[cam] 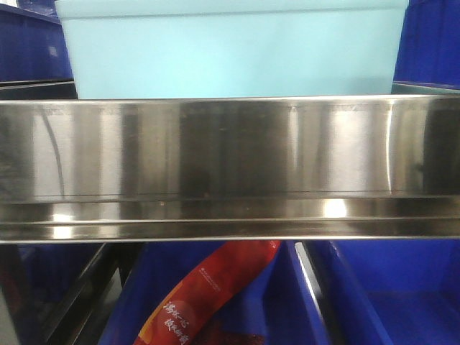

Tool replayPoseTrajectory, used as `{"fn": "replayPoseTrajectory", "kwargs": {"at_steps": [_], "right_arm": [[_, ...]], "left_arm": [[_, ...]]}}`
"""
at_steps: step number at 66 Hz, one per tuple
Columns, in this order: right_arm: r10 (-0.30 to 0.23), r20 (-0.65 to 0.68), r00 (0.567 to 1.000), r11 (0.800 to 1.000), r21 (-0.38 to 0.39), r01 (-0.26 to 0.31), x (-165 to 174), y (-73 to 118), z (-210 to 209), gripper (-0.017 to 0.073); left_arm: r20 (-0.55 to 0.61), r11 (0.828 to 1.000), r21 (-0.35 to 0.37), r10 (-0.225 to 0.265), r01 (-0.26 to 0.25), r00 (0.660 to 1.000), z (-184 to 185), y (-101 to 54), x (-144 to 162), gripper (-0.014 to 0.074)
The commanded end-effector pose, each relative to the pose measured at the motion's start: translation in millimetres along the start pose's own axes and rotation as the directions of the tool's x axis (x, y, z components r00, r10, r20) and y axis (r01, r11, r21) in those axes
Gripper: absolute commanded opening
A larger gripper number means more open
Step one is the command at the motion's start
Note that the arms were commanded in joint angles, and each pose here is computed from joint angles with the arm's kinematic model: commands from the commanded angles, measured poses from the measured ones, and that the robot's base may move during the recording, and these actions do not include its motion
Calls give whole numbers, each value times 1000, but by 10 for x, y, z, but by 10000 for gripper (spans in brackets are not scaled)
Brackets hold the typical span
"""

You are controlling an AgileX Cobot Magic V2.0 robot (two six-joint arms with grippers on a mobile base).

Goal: Fetch blue bin and place on conveyor start
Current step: 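Grip the teal bin's side walls with left and right grippers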

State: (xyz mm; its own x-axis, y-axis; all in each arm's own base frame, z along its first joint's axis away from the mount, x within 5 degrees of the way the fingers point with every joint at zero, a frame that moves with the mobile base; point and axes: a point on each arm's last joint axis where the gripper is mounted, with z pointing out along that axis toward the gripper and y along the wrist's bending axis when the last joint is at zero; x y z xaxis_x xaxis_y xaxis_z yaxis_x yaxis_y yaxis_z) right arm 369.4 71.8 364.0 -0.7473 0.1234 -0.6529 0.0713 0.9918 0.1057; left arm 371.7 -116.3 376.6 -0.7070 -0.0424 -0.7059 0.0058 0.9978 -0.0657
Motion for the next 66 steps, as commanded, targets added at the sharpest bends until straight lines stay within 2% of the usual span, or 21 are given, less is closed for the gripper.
{"fn": "replayPoseTrajectory", "kwargs": {"at_steps": [1,7,11,16,21,26,29,34,38,54,66], "right_arm": [[-25,11,1000,1000,17,25,-29,28,-18,-141],[-25,-7,1000,999,24,26,-16,25,3,-141],[-25,-16,1000,999,27,26,-8,23,11,-139],[-25,-16,1000,999,28,26,-10,23,8,-58],[-25,-11,1000,999,26,25,-21,25,-2,67],[-24,-7,1000,999,26,24,-35,27,-18,205],[-24,-1,1000,999,23,24,-44,29,-23,235],[-23,6,1000,1000,21,23,-60,32,-38,234],[-23,16,1000,1000,17,23,-69,36,-39,234],[-27,-22,999,999,29,27,-38,45,170,234],[-29,-40,999,999,33,31,-19,51,265,234]], "left_arm": [[-3,1000,12,-16,16,1000,10,-33,-9,-111],[-9,1000,14,-17,18,1000,31,-39,-3,-111],[-8,999,12,-38,38,999,28,-37,-4,-111],[-7,998,11,-54,54,998,28,-36,-5,-81],[-10,999,7,-53,54,999,28,-33,-2,20],[-13,999,2,-51,51,999,28,-28,1,169],[-13,999,-1,-49,49,999,28,-25,1,274],[-13,999,-2,-50,50,999,28,-25,1,398],[-13,999,-5,-47,47,999,35,-23,2,414],[-13,999,-17,-34,34,999,108,-26,7,367],[-107,999,-48,-29,24,994,356,-51,122,367]]}}
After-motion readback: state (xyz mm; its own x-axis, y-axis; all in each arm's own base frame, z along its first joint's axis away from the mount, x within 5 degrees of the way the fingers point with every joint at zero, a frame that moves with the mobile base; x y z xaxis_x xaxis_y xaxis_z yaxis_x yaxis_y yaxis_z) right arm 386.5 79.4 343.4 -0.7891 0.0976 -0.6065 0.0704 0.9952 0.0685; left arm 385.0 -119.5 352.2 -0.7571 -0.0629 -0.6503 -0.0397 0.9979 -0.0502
